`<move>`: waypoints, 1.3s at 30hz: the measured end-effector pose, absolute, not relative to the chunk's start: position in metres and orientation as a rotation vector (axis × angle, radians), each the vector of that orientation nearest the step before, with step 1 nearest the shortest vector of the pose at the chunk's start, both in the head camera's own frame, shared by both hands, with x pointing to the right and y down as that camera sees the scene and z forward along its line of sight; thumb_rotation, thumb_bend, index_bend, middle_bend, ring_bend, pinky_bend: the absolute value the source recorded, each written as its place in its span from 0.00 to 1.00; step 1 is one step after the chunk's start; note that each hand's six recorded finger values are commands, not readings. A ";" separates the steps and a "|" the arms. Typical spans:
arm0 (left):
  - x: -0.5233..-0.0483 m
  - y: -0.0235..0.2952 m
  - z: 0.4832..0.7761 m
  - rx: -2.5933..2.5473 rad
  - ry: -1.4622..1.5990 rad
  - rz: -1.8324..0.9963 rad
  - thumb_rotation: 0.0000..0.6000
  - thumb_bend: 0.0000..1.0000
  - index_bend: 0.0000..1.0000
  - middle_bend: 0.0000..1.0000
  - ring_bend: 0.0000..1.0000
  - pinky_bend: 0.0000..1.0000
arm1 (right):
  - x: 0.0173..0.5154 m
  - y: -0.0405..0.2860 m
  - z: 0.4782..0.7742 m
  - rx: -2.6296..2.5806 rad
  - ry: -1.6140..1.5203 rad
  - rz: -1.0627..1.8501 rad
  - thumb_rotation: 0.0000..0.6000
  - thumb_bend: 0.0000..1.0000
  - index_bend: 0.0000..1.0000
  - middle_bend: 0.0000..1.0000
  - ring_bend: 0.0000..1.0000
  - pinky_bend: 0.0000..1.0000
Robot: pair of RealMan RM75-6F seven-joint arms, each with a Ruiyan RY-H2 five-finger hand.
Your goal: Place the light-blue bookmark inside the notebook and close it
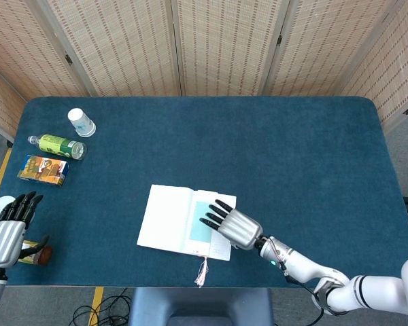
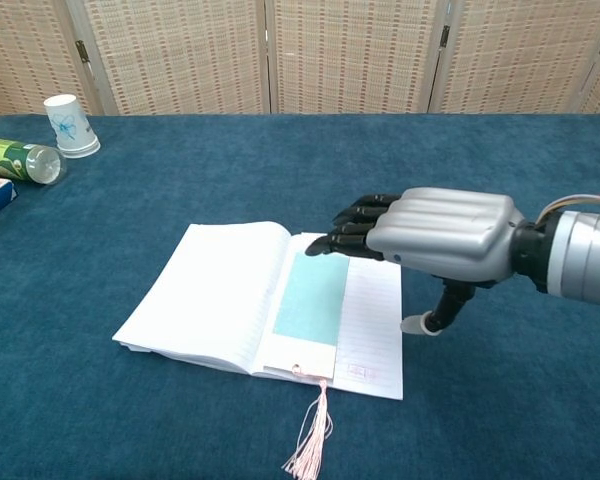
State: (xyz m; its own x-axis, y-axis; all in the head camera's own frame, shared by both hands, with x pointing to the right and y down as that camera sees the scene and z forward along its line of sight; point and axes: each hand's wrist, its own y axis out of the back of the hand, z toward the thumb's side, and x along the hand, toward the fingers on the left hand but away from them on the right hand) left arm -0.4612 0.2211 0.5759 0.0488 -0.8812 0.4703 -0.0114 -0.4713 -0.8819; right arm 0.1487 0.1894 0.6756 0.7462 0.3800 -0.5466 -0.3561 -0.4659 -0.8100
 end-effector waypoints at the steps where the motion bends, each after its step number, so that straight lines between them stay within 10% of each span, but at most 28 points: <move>1: -0.461 0.221 0.576 -1.600 0.920 -1.512 1.00 0.30 0.08 0.06 0.05 0.16 | 0.152 0.190 0.675 -1.867 -0.018 0.852 1.00 0.18 0.01 0.15 0.02 0.03; 39: -0.269 0.228 0.639 -1.777 0.360 -0.781 1.00 0.27 0.15 0.06 0.05 0.16 | 0.401 0.199 0.519 -1.478 -0.688 1.361 1.00 0.18 0.01 0.15 0.02 0.03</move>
